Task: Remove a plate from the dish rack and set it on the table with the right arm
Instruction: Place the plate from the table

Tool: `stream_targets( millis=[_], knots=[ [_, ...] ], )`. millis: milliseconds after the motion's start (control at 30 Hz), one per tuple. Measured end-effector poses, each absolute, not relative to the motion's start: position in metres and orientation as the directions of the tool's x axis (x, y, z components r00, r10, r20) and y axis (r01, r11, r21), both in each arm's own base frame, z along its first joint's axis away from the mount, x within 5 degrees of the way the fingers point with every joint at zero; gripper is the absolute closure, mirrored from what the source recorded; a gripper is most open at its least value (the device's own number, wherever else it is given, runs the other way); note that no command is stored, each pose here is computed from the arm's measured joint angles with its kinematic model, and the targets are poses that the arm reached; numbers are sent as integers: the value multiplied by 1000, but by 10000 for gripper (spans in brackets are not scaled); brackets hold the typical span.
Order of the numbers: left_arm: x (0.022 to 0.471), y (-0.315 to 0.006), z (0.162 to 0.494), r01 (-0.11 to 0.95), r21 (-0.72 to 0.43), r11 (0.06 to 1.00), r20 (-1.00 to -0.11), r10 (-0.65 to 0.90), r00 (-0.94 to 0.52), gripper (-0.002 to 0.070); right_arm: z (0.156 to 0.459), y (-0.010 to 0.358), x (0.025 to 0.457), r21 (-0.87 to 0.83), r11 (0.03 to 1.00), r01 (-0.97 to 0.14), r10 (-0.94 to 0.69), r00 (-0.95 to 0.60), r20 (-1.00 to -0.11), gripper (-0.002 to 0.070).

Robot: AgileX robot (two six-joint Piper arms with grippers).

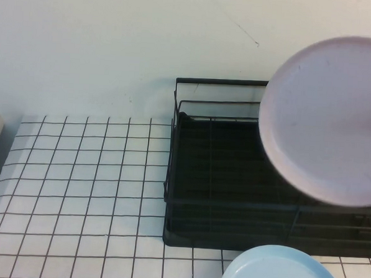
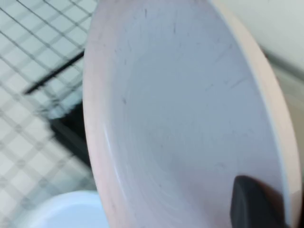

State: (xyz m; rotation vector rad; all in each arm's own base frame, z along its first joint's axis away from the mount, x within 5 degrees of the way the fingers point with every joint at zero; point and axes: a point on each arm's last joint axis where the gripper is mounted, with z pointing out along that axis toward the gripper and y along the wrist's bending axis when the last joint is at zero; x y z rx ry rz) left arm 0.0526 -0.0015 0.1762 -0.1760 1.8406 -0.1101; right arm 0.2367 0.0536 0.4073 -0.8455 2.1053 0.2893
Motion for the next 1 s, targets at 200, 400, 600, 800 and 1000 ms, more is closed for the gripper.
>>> stream_targets(
  millis=[200, 400, 600, 800, 1000],
  knots=[
    [53, -1, 176, -64, -167, 984, -947, -178, -266, 678, 369, 61, 174, 235, 763, -602, -260, -619, -741, 583],
    [53, -1, 176, -64, -167, 984, -947, -178, -266, 678, 285, 64, 118, 466, 753, -464, -25, -728, -685, 583],
    [53, -1, 176, -64, -167, 984, -947, -178, -266, 678, 226, 61, 103, 503, 775, -383, 54, -753, -656, 583],
    [53, -1, 176, -64, -167, 984, -947, -178, -266, 678, 212, 56, 105, 377, 813, -443, -20, -669, -743, 583],
    [53, -1, 176, -64, -167, 984, -947, -178, -266, 678, 211, 55, 107, 322, 817, -478, -67, -633, -771, 583]
  ],
)
